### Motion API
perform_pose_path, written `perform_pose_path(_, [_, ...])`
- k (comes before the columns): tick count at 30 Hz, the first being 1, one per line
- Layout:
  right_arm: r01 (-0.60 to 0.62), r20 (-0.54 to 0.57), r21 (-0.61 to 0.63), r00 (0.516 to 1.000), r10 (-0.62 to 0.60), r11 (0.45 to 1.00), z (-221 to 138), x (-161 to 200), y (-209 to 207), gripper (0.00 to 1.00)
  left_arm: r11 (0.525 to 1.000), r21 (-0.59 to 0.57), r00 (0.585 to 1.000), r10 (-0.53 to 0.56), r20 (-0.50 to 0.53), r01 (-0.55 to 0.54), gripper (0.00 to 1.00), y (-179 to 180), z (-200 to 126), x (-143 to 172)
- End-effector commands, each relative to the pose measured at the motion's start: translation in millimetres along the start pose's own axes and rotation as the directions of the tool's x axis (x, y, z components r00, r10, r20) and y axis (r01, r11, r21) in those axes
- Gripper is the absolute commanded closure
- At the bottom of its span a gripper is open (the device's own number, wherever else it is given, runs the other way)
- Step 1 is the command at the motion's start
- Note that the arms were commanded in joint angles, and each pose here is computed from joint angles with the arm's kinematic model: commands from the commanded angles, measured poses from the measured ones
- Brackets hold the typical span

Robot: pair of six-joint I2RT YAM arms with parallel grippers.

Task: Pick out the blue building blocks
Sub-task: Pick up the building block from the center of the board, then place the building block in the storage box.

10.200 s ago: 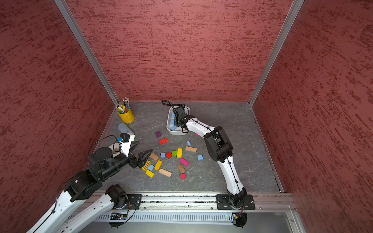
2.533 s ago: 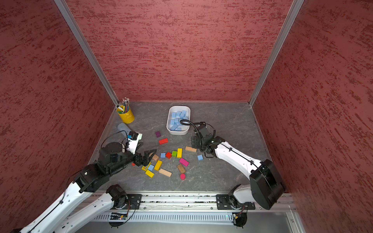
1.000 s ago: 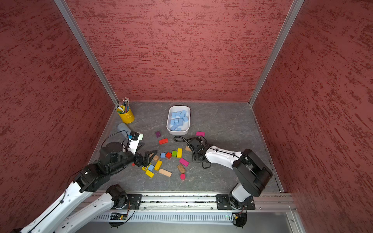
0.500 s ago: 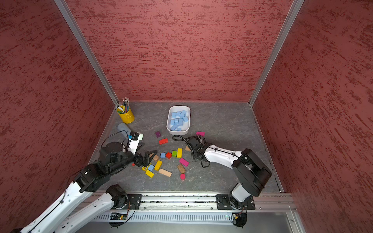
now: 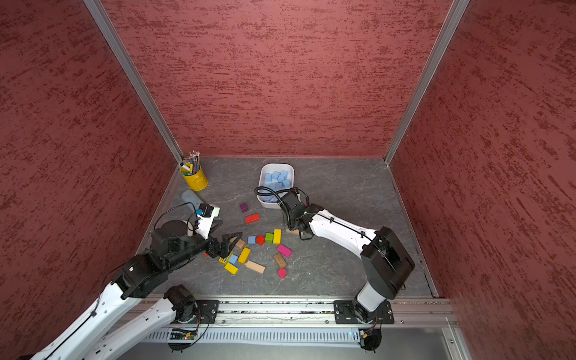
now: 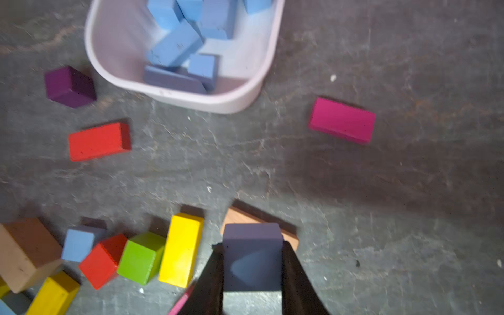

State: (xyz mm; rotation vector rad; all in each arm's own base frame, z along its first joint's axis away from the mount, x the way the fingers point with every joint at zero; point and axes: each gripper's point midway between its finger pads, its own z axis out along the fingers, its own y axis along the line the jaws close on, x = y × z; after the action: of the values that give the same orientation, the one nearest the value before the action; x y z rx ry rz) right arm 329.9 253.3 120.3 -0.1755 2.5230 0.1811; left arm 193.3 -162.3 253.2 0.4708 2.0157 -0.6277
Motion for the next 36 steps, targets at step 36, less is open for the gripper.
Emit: perform_pose_path(36, [0.090, -0.020, 0.062, 0.996, -0.089, 0.994, 109, -95, 14, 0.71, 1.000, -0.007, 0.999, 0.005, 0.044, -0.005, 0.00, 0, -7, -10])
